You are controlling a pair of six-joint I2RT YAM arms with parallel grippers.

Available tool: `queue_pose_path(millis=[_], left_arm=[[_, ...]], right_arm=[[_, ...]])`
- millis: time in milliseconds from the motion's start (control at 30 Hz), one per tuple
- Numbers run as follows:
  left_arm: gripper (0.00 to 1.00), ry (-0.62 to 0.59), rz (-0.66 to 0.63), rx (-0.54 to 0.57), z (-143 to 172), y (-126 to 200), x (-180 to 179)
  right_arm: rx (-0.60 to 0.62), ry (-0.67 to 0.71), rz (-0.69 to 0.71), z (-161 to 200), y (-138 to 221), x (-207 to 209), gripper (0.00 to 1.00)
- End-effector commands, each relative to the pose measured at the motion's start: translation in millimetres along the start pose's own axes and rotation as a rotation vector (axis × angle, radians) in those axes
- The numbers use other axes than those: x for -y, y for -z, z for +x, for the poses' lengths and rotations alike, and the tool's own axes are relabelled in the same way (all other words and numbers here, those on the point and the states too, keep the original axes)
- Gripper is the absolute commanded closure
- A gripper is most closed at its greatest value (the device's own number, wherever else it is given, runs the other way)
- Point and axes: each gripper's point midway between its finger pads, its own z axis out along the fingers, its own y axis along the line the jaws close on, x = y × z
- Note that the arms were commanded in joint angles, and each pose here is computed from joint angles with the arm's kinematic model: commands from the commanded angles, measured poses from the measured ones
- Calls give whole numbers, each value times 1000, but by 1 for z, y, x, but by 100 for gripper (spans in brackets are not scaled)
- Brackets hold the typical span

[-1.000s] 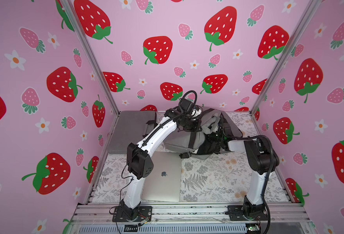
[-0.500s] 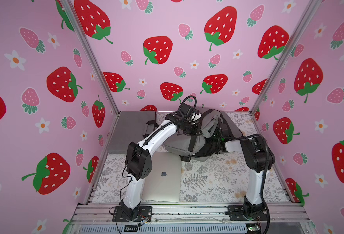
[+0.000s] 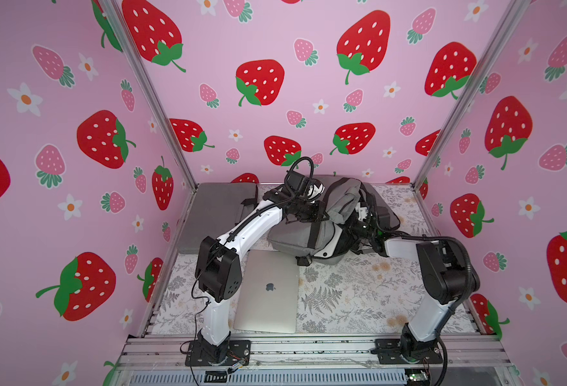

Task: Open the zippered laptop bag and take out the laptop
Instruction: Take out the laptop from the zippered laptop bag.

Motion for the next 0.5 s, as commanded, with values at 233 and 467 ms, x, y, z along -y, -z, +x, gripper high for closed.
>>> queue_pose_path(millis=[233, 467], left_arm=[[100, 6, 50, 19, -10, -10, -3], [100, -18, 67, -30, 1, -23, 3]], right_arm=[[36, 115, -1, -13, 68, -22, 100], [76, 110, 4, -20, 93, -28, 100]])
